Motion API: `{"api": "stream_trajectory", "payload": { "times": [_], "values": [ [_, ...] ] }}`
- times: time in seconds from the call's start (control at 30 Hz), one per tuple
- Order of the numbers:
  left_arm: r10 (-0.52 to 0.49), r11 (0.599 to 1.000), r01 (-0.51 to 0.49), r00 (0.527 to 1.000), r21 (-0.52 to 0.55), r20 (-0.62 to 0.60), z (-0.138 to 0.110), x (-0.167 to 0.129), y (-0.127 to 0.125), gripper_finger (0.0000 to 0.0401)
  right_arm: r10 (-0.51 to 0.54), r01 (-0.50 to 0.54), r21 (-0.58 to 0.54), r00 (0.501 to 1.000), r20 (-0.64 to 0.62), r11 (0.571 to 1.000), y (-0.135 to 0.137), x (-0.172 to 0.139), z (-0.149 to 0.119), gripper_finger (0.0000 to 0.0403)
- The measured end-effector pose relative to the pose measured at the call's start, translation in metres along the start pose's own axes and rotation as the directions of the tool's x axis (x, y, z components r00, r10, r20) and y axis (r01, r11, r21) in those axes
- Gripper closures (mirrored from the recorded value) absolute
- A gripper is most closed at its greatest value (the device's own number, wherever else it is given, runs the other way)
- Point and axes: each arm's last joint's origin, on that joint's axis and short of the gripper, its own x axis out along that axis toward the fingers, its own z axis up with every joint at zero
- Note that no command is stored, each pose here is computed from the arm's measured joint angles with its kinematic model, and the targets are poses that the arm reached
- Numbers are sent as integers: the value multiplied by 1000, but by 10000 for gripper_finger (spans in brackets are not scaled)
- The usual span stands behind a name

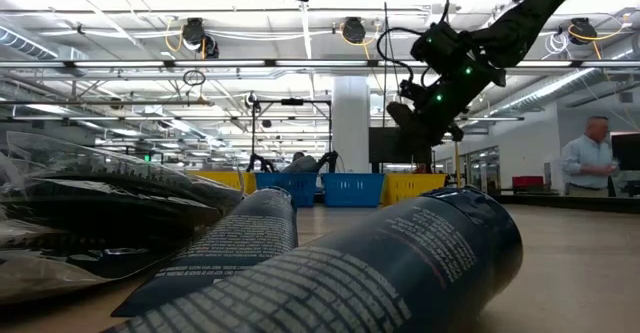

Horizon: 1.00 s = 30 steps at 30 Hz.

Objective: Pick & Place Travel size toiletries
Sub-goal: Put the white toothpaste into the right yellow bin

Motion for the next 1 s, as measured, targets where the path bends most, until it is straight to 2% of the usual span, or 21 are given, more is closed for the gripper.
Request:
{"api": "stream_trajectory", "payload": {
  "times": [0.17, 0.3, 0.47, 0.57, 0.67, 0.9, 1.0],
  "values": [
    [-73, 997, 72, 997, -25, -36, -10, -9, -7, 224, 188, -187, -28, 981, 41, 982, 22, -12, 5, 301],
    [-128, 989, 121, 988, -88, -85, -20, -14, -10, 224, 272, -265, -83, 958, 93, 961, 41, -25, 9, 294],
    [-236, 953, 185, 950, -239, -207, -36, -9, -8, 224, 385, -366, -156, 915, 120, 918, 63, -43, 10, 287],
    [-353, 907, 234, 875, -350, -331, -49, -2, -6, 224, 424, -400, -179, 897, 124, 899, 73, -50, 8, 287],
    [-448, 863, 237, 767, -446, -459, -60, 4, -1, 224, 454, -421, -219, 882, 130, 880, 81, -57, 7, 286],
    [-525, 818, 139, 577, -558, -626, -75, 3, 6, 224, 491, -451, -263, 864, 109, 853, 95, -64, 0, 286],
    [-547, 803, 116, 534, -585, -645, -78, 1, 5, 224, 506, -465, -273, 856, 102, 842, 100, -66, -2, 286]
  ]
}}
